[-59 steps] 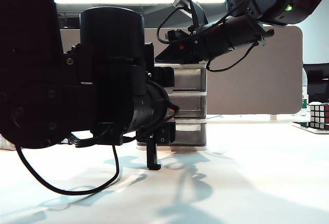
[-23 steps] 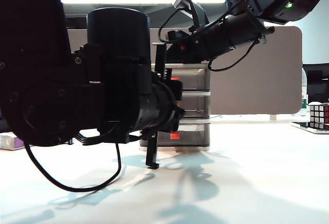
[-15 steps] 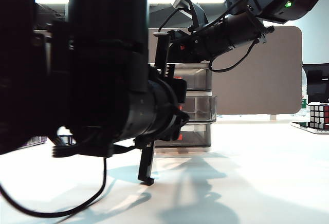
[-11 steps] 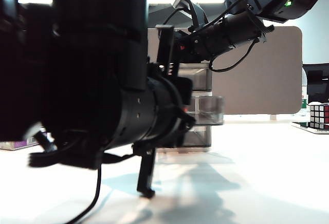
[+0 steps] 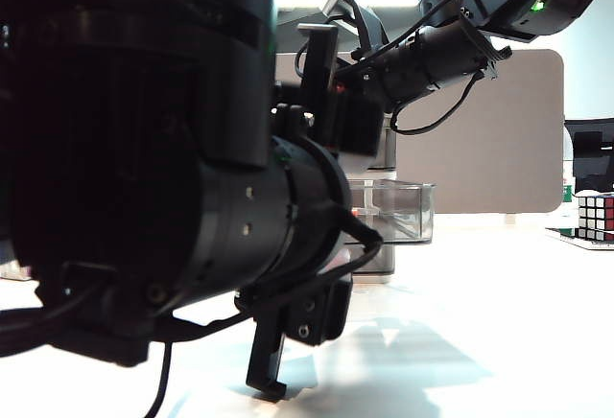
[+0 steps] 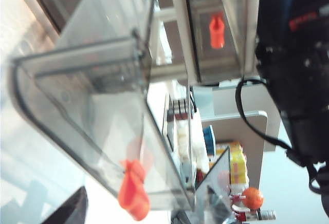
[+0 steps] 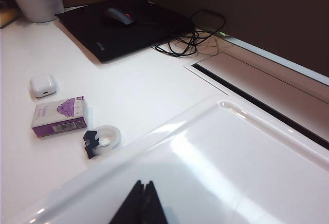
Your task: Open the second layer of the drawer on the table, pick up the earphone case on the table and put it in, and finally close the drawer.
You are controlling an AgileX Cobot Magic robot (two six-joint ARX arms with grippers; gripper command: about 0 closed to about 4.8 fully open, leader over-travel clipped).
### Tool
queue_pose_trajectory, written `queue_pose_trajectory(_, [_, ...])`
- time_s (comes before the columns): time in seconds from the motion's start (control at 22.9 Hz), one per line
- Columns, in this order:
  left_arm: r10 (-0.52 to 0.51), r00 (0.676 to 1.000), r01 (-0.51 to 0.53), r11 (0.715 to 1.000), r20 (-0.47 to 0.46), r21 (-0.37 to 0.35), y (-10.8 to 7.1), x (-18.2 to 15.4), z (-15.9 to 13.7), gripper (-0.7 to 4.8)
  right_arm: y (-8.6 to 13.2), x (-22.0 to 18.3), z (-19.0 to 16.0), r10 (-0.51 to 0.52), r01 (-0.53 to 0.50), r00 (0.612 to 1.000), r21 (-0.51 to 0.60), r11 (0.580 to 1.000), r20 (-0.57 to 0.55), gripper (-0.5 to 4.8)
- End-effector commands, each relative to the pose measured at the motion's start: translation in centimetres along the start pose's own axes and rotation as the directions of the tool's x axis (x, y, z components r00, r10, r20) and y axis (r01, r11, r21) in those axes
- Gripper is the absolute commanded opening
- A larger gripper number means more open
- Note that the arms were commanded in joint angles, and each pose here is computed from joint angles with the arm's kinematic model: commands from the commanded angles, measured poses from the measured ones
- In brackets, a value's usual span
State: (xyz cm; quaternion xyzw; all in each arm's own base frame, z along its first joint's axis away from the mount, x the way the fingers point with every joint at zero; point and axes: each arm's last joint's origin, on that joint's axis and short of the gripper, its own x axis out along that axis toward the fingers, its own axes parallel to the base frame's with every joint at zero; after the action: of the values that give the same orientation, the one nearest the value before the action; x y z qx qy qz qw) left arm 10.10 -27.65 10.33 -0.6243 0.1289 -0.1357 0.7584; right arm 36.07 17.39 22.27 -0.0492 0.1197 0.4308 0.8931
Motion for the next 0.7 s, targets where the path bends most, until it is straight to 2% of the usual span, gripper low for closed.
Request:
queue_pose_trajectory(0.04, [-0.017,0.996,0.016,1.0,-0.086,-0.002,0.1,-0.3,0.0,3.02,0.1,0.2,-3.2,0.01,0.012,0.982,0.114,0.993,-0.189,-0.05])
queue_pose_trajectory(0.13, [-0.021,0.99,0.021,1.0,-0.143,-0.003,0.1,-0.7,0.1,3.01,0.1,0.2,-3.2,0.01,0.012,0.982,0.114,0.993,-0.19,-0.05])
queue_pose_trajectory(0.22, [-0.027,0.989,0.027,1.0,-0.145,0.004,-0.4,-2.1,0.7,3.0,0.1,0.2,-3.2,0.011,0.012,0.981,0.115,0.993,-0.191,-0.05])
queue_pose_trajectory(0.35, [-0.044,0.99,0.058,0.993,-0.131,0.105,-1.5,-5.1,2.7,3.0,0.1,0.2,-3.2,0.011,0.012,0.982,0.115,0.993,-0.191,-0.05])
queue_pose_trajectory(0.44, [-0.053,0.996,0.066,0.981,-0.075,0.181,-2.1,-7.1,4.7,3.0,0.2,0.2,-3.3,0.012,0.012,0.98,0.118,0.993,-0.197,-0.05])
queue_pose_trajectory(0.52, [-0.067,0.997,0.075,0.953,-0.036,0.294,-2.4,-8.3,7.0,2.92,0.2,0.2,-3.3,0.013,0.011,0.98,0.119,0.993,-0.2,-0.05])
queue_pose_trajectory(0.61, [-0.089,0.996,0.085,0.906,-0.011,0.415,-2.6,-8.8,9.1,2.25,0.2,0.2,-3.5,0.02,0.008,0.977,0.128,0.992,-0.213,-0.05])
queue_pose_trajectory(0.66, [-0.109,0.994,0.092,0.846,0.0,0.526,-2.7,-8.9,10.2,1.92,0.2,0.2,-3.5,0.023,0.006,0.975,0.132,0.991,-0.22,-0.05])
queue_pose_trajectory(0.7, [-0.121,0.993,0.089,0.806,0.015,0.586,-2.9,-8.8,10.8,1.79,0.3,0.1,-3.6,0.034,-0.004,0.974,0.137,0.991,-0.223,-0.05])
